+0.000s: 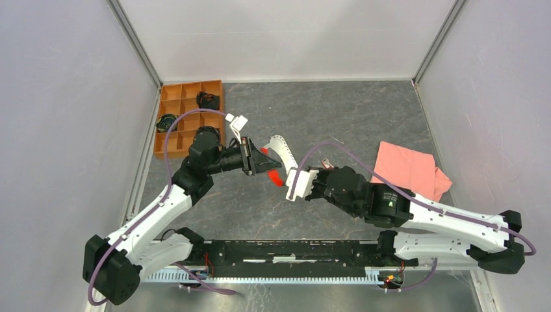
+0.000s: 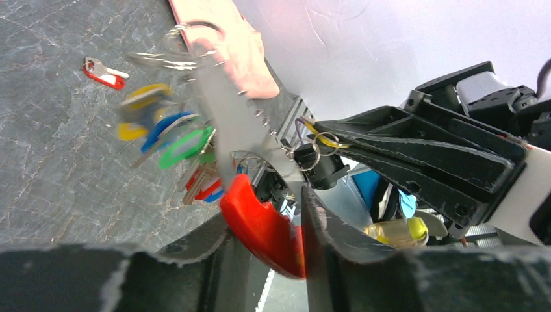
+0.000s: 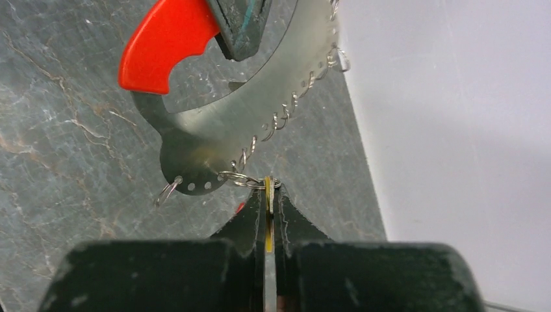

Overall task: Remove the keys from the keyring
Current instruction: Pick up the key from the keyring.

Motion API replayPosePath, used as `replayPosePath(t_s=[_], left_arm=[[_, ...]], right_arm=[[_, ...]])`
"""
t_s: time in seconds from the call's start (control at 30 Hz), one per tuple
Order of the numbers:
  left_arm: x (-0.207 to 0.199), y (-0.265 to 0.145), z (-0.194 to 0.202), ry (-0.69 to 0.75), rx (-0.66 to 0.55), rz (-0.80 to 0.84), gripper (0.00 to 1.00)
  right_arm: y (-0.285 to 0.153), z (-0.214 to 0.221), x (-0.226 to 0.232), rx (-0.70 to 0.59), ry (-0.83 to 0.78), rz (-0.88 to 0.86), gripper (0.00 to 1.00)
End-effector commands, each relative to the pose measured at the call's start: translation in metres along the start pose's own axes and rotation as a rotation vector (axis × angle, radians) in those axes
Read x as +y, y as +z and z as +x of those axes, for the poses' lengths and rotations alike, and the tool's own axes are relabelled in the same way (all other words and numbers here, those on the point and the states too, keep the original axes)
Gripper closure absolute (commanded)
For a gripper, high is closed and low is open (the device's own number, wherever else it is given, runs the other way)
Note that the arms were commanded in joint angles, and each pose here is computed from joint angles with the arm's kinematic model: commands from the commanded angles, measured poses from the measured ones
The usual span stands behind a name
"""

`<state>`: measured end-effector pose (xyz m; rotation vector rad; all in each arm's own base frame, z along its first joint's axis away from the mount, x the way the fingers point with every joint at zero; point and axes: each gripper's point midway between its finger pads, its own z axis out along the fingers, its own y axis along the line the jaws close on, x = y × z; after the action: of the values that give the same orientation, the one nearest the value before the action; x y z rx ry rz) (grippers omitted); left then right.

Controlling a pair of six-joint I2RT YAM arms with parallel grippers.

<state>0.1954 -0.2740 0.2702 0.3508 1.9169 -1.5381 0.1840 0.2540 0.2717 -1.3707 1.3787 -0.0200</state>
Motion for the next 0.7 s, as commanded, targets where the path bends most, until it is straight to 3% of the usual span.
replayPosePath(t_s=[0.0,0.37,0.67], left_arm=[[-0.013,-0.007,-0.01,0.068,-0.059,0.024,0.56],[-0.007,-0.041,0.002,0.316,-0.02,-0.109,0.34],[-0.035,-0.057,0.014,0.471,-0.026,0.026,0.19]], right_arm=[[-0.014,-0.029,-0.037,-0.056,-0.072,0.155,1.0],[-0.032,-0.055,-0.044,-0.244,-0.169,0.198,1.0],[-0.043,-0.073,-0.048,-0.357,-0.206,0.205,1.0]])
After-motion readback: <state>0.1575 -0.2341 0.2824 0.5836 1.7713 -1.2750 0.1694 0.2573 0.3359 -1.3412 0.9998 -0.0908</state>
